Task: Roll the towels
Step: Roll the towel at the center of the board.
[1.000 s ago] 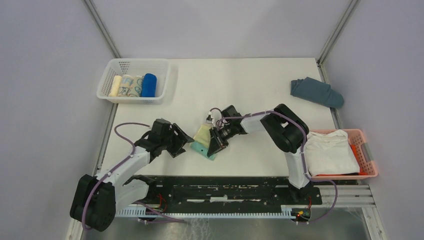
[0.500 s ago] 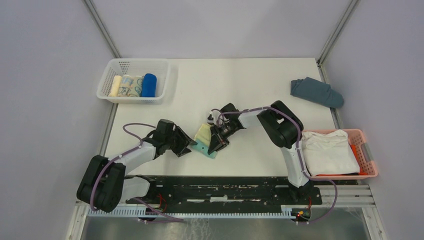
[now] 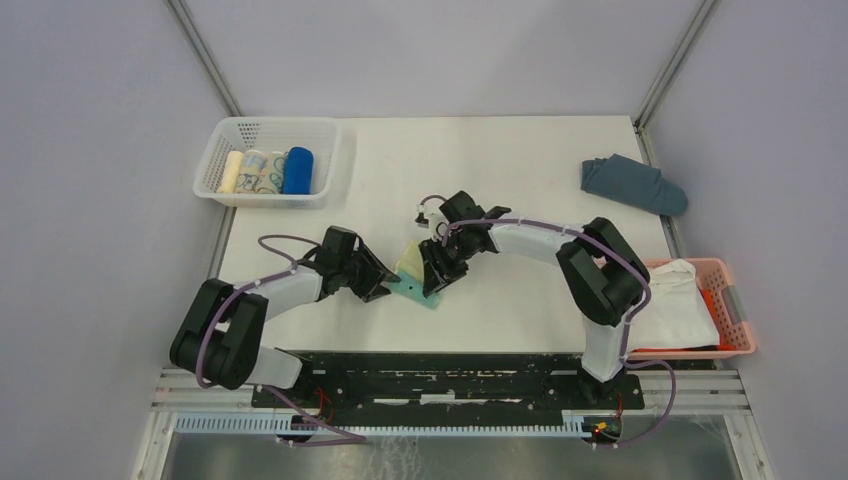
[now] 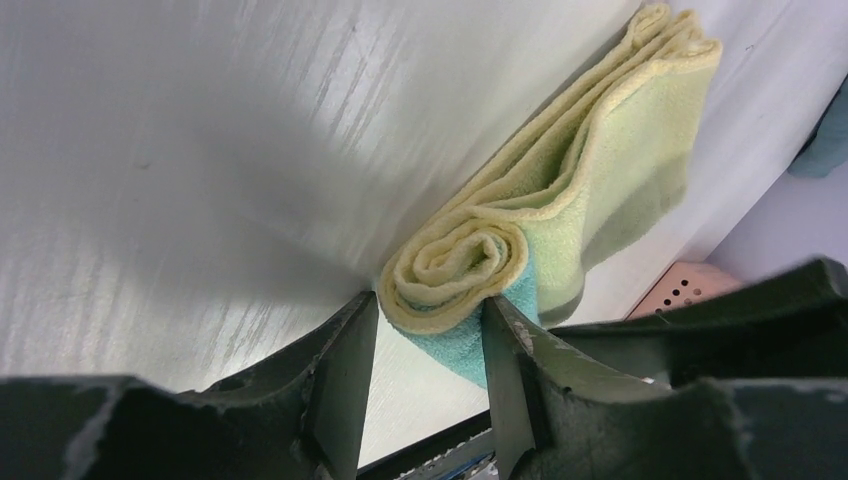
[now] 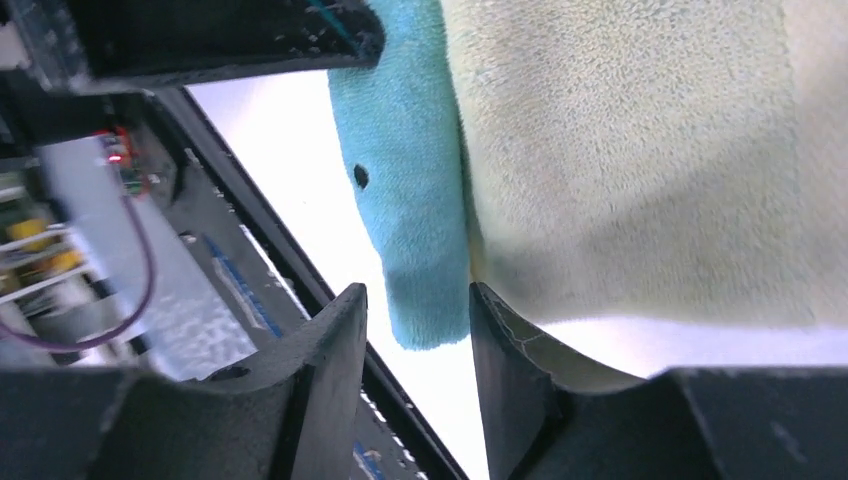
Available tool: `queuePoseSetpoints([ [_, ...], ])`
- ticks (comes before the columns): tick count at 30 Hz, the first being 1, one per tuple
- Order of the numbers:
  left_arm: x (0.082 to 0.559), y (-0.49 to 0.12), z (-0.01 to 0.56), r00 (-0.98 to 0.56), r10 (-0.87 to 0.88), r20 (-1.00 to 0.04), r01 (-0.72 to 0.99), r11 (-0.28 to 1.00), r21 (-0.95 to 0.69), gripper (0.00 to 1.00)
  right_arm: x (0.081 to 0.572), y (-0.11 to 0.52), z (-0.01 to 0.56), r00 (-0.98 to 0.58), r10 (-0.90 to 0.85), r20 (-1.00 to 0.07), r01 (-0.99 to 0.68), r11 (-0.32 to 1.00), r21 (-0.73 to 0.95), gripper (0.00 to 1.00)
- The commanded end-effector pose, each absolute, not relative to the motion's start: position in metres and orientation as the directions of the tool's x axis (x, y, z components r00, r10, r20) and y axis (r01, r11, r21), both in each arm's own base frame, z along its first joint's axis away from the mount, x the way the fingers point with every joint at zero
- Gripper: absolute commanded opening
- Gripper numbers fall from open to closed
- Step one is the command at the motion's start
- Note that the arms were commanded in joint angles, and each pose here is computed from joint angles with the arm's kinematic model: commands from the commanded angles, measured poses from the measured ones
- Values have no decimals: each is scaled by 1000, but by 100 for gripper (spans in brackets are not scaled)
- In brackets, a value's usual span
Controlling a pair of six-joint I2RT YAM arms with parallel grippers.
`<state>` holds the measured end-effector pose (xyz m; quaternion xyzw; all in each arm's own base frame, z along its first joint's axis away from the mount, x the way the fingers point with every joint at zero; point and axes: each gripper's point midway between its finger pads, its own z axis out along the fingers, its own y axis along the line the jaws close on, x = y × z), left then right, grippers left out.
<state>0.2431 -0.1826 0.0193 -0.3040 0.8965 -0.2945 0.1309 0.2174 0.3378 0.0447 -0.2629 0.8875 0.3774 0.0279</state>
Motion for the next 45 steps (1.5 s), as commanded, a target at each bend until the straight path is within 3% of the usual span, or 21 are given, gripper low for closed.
queuePoseSetpoints([
  [1, 220, -157, -18, -789, -612, -59, -532, 727, -435, 51, 233, 319, 70, -748, -502, -434, -659, 642, 392, 51],
  [5, 221, -157, -19, -792, -607, -59, -530, 733, -426, 51, 237, 322, 96, -586, -579, -568, -766, 624, 154, 52],
  [10, 220, -158, -21, -794, -605, -54, -532, 736, -418, 52, 223, 344, 108, -416, -650, -635, -838, 546, -10, 52],
  [16, 220, -158, -20, -794, -605, -55, -531, 736, -420, 52, 218, 359, 88, -318, -725, -611, -851, 502, -153, 50],
  [25, 223, -159, -19, -798, -599, -60, -524, 740, -421, 53, 218, 353, 33, -320, -802, -504, -852, 476, -216, 50],
  [37, 231, -163, -16, -811, -581, -65, -502, 749, -432, 61, 204, 333, -21, -350, -869, -351, -882, 432, -189, 44],
  [41, 238, -164, -4, -803, -587, -97, -487, 743, -459, 65, 190, 341, -19, -406, -840, -360, -894, 447, -34, 32],
  [45, 249, -155, 14, -774, -606, -184, -464, 740, -487, 71, 176, 360, 2, -513, -765, -390, -858, 456, 234, 21],
])
